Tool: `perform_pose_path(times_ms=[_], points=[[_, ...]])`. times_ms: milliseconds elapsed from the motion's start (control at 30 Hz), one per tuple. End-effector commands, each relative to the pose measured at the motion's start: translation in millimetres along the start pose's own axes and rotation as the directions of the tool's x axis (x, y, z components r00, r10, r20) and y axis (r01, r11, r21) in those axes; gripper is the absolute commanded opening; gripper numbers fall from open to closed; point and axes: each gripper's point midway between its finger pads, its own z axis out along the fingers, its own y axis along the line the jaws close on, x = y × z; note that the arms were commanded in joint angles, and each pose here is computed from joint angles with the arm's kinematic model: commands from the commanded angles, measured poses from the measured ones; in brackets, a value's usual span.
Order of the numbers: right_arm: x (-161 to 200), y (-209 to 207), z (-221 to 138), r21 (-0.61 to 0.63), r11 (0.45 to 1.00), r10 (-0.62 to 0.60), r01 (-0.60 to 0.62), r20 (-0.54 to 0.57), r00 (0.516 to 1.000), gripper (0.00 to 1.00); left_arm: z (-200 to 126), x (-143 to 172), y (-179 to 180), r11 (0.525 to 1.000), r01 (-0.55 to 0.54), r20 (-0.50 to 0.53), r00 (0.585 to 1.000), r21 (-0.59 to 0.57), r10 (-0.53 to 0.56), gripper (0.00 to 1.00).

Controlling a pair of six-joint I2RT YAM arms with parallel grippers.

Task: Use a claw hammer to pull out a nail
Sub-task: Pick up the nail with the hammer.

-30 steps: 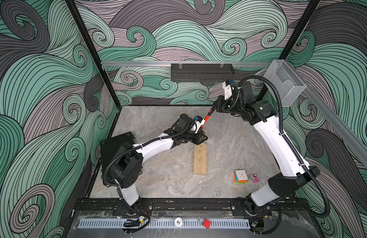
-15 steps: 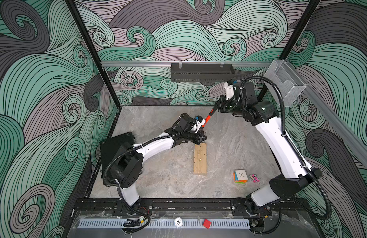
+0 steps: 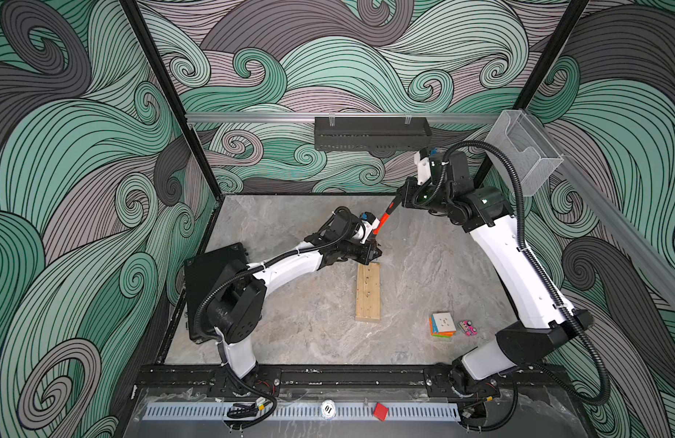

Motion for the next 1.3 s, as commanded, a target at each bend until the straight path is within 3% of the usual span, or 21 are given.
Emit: perform_pose_path(times_ms=[0, 600, 1267], points=[[-27, 6, -24, -0.035, 0.999, 0.025, -0.02, 0.122, 0.992, 0.07, -2, -15, -15, 0.999, -0.035, 0.021, 0.999, 0.022, 0.035, 0.0], [-22, 1, -18, -0.022, 0.999, 0.036, -0.033, 0.132, 0.991, 0.07, -19, -33, -56, 0.995, -0.063, 0.012, 0.998, 0.075, 0.062, 0.0], [-24, -2, -17, -0.008, 1.0, 0.024, -0.023, 0.152, 0.988, 0.07, -32, -31, -44, 0.997, -0.063, -0.02, 0.998, -0.039, 0.062, 0.0]])
